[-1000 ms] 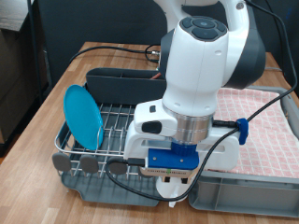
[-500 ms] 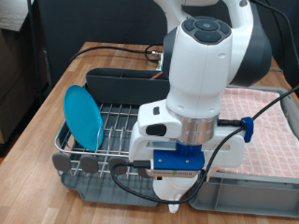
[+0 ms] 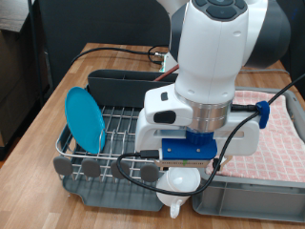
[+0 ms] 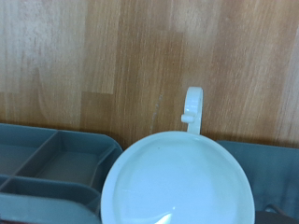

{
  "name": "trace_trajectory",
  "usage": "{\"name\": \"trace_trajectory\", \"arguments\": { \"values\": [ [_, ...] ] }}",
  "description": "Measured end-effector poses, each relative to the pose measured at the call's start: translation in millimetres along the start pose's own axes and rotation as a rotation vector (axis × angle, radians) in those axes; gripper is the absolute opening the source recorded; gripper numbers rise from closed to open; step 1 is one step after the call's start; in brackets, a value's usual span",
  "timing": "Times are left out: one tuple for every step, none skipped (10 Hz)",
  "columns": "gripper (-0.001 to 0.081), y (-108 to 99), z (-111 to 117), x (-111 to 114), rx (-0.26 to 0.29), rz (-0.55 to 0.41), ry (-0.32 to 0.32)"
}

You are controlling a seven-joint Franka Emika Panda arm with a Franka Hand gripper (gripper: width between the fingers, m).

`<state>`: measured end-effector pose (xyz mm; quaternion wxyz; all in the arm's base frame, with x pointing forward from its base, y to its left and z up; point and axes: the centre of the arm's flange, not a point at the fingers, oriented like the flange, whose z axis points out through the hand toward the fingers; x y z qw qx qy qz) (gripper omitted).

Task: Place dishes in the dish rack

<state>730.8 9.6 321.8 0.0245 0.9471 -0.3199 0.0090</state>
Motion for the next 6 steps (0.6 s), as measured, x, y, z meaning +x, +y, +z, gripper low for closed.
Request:
{"name": "trace_trajectory", "arguments": {
  "values": [
    [0.0803,-0.8,-12.0,-0.4,0.005,-0.002,0.005],
    [0.0803,-1.5,-25.1,-1.4,0.008,-0.005,0.008],
    [0.0803,-2.1,-37.3,-2.7,0.008,-0.007,0.011],
    [0.0803,-2.9,-49.4,-4.1,0.006,-0.01,0.012],
    [0.0803,-3.9,-59.7,-5.4,0.005,-0.012,0.014],
    [0.0803,-4.9,-69.1,-6.2,0.002,-0.015,0.016]
  ]
}}
